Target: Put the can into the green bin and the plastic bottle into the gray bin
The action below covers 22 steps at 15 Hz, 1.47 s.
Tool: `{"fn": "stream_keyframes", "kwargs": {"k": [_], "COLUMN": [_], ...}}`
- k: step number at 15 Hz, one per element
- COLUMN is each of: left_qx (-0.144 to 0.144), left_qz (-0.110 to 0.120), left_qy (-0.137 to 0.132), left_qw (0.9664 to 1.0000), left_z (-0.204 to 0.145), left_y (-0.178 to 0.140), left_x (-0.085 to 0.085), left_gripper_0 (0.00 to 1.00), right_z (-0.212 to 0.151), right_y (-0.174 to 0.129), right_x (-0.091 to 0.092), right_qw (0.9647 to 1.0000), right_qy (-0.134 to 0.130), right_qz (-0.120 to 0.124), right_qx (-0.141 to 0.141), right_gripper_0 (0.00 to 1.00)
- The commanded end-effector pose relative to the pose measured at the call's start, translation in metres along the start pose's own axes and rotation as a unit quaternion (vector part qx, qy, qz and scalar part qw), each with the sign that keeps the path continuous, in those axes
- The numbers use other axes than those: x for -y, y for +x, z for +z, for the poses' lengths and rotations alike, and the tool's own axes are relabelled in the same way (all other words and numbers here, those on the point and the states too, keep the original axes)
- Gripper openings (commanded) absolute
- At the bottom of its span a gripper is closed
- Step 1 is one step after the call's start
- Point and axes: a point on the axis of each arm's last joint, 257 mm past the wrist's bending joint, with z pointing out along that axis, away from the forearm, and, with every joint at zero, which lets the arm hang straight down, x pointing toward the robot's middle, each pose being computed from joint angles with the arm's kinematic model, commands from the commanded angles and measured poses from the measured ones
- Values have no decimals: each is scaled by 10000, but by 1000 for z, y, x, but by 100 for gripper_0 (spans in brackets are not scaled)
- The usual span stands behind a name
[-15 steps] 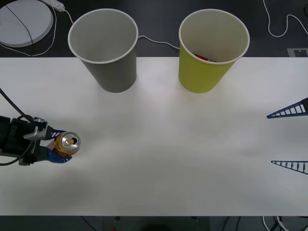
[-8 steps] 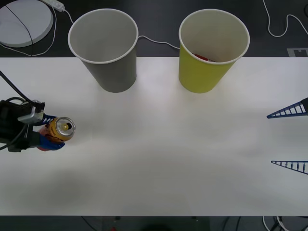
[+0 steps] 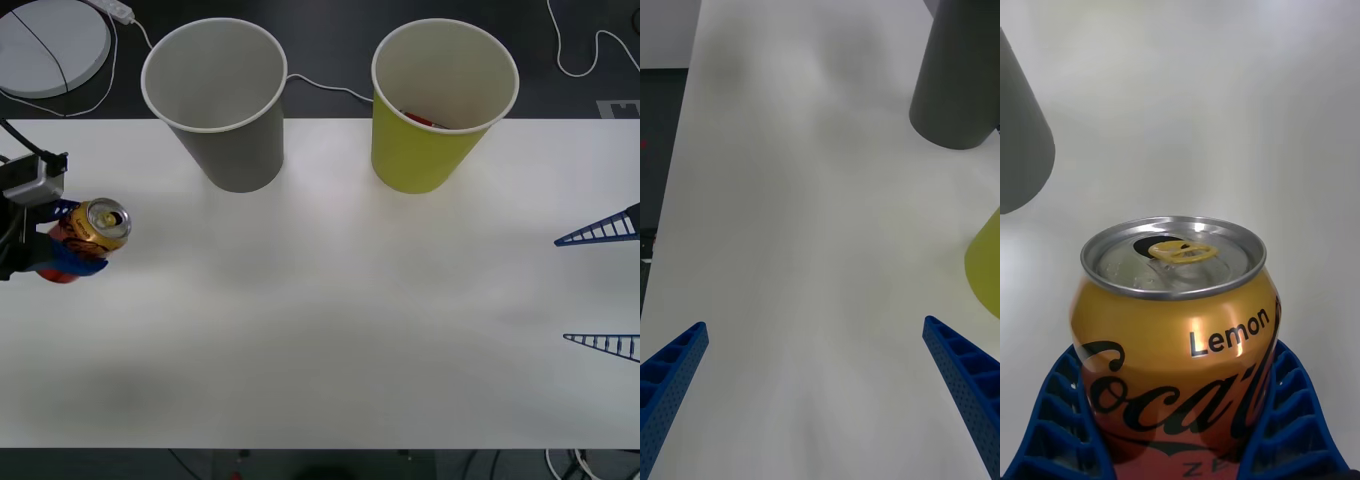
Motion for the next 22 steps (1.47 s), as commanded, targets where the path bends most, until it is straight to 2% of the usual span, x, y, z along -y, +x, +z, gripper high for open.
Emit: {"fn": "stream_keyframes", "kwargs": {"k": [1, 4, 8, 13, 15, 20, 22], "left_qx": [-81, -176, -143, -244, -266, -254, -165], "left_qz": [67, 135, 114, -24, -189, -160, -282], "left_qy": [105, 204, 192, 142, 133, 105, 23], "left_qw": [9999, 9995, 9996, 9996, 9994, 9995, 9995], "left_z": [-11, -23, -24, -21, -16, -2, 8], "left_y": [-19, -49, -97, -167, -192, -249, -280], "left_x": [4, 10, 7, -3, -7, -38, -50], "left_gripper_0": [0, 0, 0, 0, 0, 0, 0], "right_z": [0, 0, 0, 0, 0, 0, 0], "right_y": [0, 0, 0, 0, 0, 0, 0], "right_x": [0, 0, 0, 0, 0, 0, 0], "right_qw": [10000, 10000, 10000, 10000, 10000, 10000, 10000], "right_qy": [0, 0, 0, 0, 0, 0, 0], "right_qz": [0, 0, 0, 0, 0, 0, 0], "right_qx": [0, 0, 0, 0, 0, 0, 0], "right_gripper_0": [100, 100, 100, 100, 100, 100, 100]}}
